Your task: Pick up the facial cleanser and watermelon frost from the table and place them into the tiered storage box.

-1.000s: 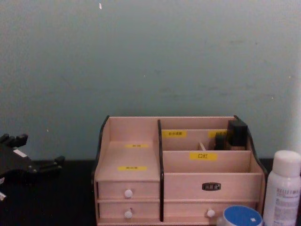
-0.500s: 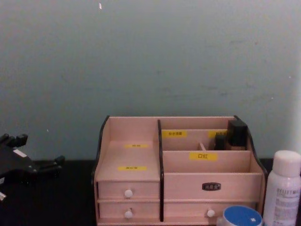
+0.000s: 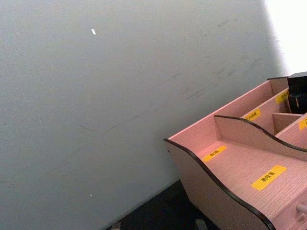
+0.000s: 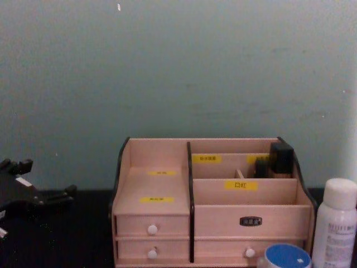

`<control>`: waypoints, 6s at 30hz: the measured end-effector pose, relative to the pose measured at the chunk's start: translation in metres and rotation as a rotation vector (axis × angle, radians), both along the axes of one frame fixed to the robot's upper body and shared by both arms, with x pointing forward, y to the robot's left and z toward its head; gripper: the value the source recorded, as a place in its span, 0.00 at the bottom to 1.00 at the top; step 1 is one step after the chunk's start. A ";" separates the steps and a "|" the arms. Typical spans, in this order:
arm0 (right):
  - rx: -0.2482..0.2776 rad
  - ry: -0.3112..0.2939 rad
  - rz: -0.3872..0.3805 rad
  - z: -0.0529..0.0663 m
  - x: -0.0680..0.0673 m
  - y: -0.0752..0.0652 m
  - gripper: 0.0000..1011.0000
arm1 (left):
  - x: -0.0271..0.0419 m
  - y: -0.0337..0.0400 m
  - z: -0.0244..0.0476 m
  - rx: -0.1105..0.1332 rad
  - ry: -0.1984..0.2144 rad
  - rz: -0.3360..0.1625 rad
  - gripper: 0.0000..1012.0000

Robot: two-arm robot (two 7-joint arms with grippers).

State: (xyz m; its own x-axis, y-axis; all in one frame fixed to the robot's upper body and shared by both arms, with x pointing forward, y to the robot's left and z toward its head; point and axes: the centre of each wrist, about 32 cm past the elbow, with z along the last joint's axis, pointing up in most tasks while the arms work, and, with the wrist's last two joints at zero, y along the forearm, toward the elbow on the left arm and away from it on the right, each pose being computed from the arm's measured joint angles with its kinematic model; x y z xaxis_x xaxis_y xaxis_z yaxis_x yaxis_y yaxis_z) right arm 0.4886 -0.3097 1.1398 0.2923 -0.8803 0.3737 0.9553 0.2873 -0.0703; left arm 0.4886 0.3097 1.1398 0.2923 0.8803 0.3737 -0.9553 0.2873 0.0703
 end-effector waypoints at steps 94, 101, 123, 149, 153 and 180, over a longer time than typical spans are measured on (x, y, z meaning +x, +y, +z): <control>0.240 0.174 0.184 -0.015 -0.043 0.026 0.99 | 0.0000 0.0000 0.0000 0.000 0.000 0.000 0.99; 0.238 0.175 0.184 -0.015 -0.043 0.026 0.99 | 0.0000 0.0000 0.0000 0.000 0.000 0.000 0.99; 0.237 0.173 0.184 -0.015 -0.045 0.026 0.59 | 0.0000 0.0000 0.0000 0.000 0.000 0.000 0.99; 0.299 0.142 0.261 0.033 -0.056 0.009 0.59 | 0.0000 0.0000 0.0000 0.000 0.000 0.000 0.99; 0.315 0.128 0.289 0.047 -0.049 0.010 0.59 | 0.0000 0.0000 0.0000 0.000 0.000 0.000 0.99; 0.306 0.115 0.395 0.083 0.046 0.055 0.59 | 0.0000 0.0000 0.0000 0.000 0.000 0.000 0.99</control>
State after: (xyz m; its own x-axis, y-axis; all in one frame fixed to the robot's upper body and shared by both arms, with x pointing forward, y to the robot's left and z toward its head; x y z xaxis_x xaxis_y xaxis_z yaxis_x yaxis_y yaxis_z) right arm 0.5344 -0.2544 1.2226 0.6491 -0.7581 0.0622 0.7604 0.6490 -0.0251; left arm 0.4886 0.3097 1.1398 0.2922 0.8803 0.3737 -0.9553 0.2873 0.0703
